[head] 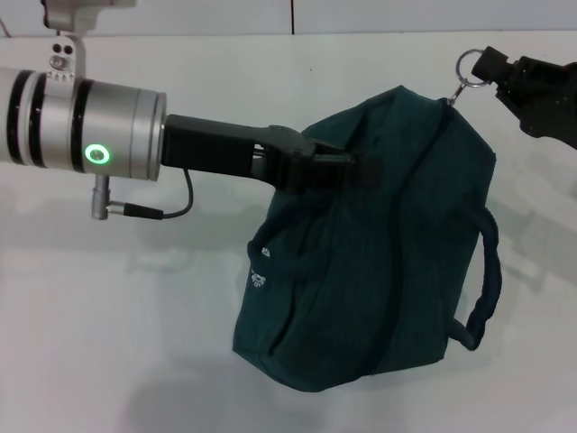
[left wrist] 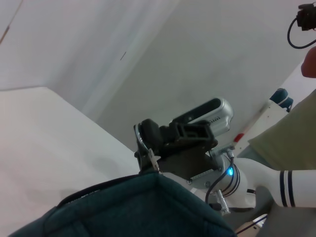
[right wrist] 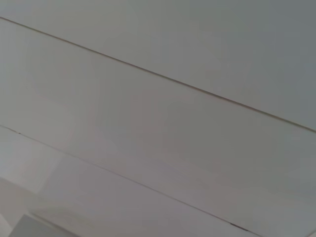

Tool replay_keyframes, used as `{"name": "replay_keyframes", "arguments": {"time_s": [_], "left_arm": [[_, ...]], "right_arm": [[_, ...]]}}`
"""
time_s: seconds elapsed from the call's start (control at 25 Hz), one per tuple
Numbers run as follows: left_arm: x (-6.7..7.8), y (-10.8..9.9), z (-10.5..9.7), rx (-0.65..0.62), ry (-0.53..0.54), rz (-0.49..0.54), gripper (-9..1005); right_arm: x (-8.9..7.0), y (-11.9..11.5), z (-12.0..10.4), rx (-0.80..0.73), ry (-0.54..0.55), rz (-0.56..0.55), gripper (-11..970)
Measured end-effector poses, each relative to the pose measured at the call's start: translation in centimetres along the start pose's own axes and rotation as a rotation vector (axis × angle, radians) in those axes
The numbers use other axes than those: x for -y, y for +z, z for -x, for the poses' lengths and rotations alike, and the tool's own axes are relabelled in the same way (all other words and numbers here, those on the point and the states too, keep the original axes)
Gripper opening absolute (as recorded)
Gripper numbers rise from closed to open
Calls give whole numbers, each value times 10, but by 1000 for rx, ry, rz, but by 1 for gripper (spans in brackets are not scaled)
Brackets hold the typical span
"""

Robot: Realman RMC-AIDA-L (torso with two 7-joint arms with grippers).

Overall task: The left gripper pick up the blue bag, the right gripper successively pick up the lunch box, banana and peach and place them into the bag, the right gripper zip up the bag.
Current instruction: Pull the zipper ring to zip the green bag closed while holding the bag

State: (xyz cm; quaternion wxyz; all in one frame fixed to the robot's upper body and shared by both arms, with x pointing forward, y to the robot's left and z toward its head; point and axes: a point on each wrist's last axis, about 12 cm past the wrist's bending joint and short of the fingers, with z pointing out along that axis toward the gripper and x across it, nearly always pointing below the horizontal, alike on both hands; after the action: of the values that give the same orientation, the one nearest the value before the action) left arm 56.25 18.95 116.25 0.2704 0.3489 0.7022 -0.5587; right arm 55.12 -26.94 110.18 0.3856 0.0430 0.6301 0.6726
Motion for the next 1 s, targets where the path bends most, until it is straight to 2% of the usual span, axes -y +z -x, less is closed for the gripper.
{"name": "replay_keyframes", "arguments": {"time_s": [0.48,0.72,1.0], "left_arm": [[7,-3,2,30,40,-63,116],[8,-3,1,31,40,-72,12],[5,-9,2,70,26,-46,-1]], "right_arm": [[9,-7,0,26,12,-72,73],[9,-6,0,26,17,-75,74],[7,-1,-3,7,18,-49,75]]}}
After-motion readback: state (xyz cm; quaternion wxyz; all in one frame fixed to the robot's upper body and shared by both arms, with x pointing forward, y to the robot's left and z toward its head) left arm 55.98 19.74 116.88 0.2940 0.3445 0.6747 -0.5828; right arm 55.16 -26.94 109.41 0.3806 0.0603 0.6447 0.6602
